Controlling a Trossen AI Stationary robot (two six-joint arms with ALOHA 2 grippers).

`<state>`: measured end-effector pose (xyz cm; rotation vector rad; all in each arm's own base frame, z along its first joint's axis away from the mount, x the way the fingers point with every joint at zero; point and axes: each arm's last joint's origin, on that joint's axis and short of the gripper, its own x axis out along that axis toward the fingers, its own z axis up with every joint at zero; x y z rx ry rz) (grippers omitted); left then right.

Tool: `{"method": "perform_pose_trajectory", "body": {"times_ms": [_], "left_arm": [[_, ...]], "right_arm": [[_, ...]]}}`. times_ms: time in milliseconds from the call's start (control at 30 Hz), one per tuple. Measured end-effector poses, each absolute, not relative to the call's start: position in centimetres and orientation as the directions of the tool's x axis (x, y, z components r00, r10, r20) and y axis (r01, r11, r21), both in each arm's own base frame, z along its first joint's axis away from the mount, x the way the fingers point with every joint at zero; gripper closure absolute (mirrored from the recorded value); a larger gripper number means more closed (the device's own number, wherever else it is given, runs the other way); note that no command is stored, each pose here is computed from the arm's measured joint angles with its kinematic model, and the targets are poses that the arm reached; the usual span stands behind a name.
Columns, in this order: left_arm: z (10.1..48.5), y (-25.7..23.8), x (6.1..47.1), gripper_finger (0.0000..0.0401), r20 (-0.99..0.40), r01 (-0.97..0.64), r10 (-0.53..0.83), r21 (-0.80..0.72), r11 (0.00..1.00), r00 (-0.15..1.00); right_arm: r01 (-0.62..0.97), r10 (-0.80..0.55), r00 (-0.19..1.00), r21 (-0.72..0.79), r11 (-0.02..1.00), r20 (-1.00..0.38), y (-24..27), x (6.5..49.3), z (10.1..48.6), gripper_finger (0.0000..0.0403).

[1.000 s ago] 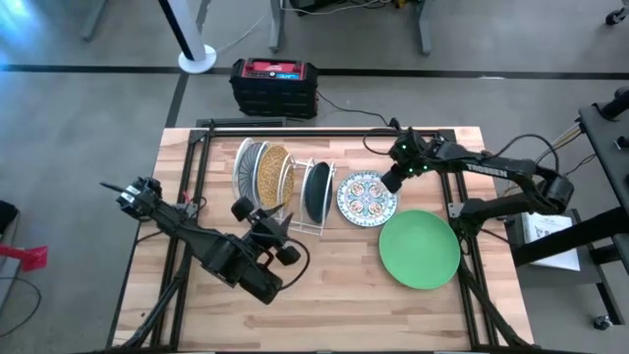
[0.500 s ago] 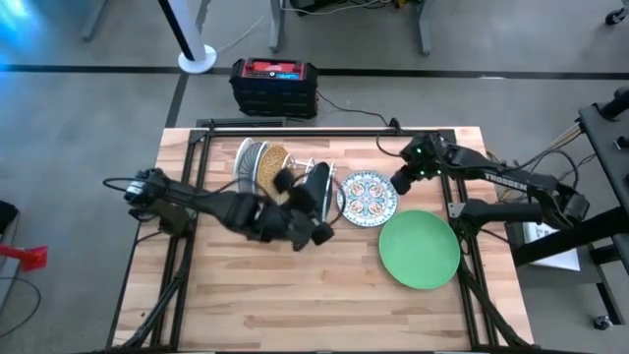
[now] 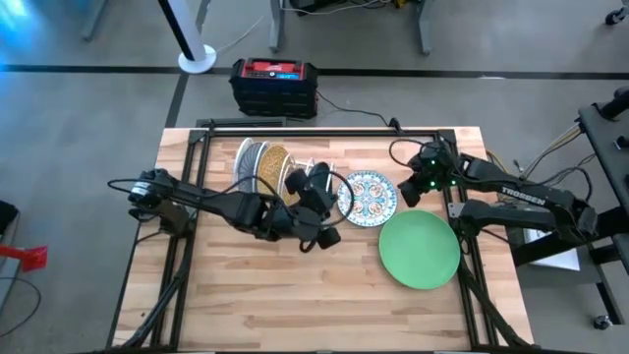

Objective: Sort dishes
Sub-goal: Put the green plate in the dish rack

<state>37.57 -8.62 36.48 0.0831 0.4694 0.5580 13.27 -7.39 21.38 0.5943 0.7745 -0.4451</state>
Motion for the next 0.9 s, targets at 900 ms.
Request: {"method": "perform_pose_trajectory", "body": {"times_ms": [900], "left_arm": [[35.7, -8.6, 36.1, 0.0401, -0.500, -0.417, 0.554, 0.367, 0.832, 0.666]], "right_arm": [[0.712, -0.202, 0.288, 0.068, 0.699, -0.936, -2.7, 12.6, 19.6, 0.0403]]}}
